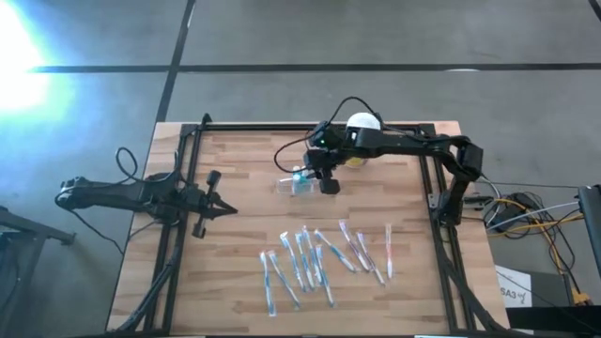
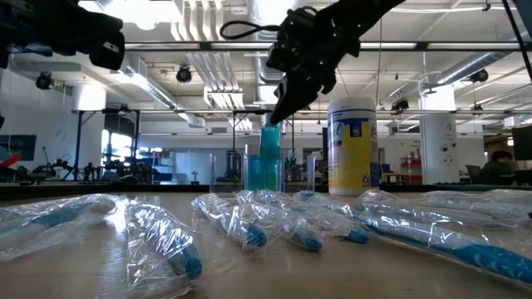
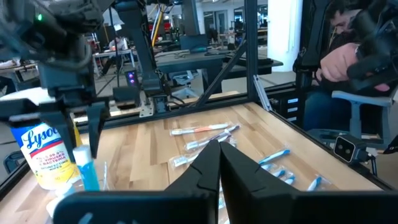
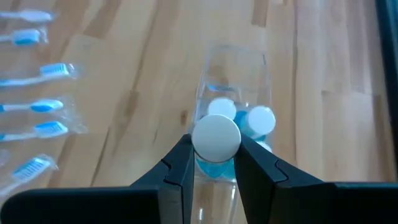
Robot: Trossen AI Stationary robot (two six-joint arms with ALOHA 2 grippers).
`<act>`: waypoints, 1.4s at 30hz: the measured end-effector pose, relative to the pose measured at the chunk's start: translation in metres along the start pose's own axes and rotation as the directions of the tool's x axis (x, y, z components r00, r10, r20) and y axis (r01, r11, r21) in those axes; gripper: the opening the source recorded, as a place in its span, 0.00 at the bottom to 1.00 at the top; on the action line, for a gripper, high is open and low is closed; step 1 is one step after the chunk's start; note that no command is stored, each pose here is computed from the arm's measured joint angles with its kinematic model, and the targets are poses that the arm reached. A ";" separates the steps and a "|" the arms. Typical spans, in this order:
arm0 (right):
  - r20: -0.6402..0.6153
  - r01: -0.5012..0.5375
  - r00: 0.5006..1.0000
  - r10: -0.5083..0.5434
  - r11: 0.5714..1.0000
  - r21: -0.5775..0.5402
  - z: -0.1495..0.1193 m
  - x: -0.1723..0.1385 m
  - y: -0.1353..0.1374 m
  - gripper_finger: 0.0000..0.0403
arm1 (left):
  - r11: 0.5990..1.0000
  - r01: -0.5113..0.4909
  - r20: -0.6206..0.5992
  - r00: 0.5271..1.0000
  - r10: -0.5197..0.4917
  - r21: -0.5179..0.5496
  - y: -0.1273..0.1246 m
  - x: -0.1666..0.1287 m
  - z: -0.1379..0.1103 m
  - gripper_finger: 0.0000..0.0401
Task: Pick & Place toothbrushing station
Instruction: Put the blue mouthwash bottle into the transparent organizer
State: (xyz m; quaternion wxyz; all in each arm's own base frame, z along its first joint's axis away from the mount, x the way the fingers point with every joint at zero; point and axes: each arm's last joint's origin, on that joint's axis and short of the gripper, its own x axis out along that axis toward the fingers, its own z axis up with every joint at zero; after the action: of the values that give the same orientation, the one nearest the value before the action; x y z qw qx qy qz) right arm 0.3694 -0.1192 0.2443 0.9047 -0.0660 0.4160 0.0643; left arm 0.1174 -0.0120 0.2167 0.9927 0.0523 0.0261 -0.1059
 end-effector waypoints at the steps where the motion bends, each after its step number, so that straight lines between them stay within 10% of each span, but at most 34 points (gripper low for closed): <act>1: -0.008 -0.002 1.000 0.002 1.000 0.001 -0.002 0.003 -0.001 0.20 | 1.000 -0.001 0.000 1.000 0.001 0.000 0.000 0.000 0.000 0.03; 42: -0.098 -0.017 0.995 0.029 0.993 0.115 -0.022 0.037 -0.011 0.34 | 1.000 0.003 -0.033 0.999 -0.003 -0.012 -0.001 0.001 -0.011 0.07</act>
State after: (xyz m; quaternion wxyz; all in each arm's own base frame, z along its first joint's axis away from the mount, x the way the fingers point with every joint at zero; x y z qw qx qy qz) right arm 0.3789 -0.1310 0.2031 0.8843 -0.0124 0.4644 0.0475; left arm 0.1180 -0.0120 0.2058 0.9922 0.0480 0.0432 -0.1063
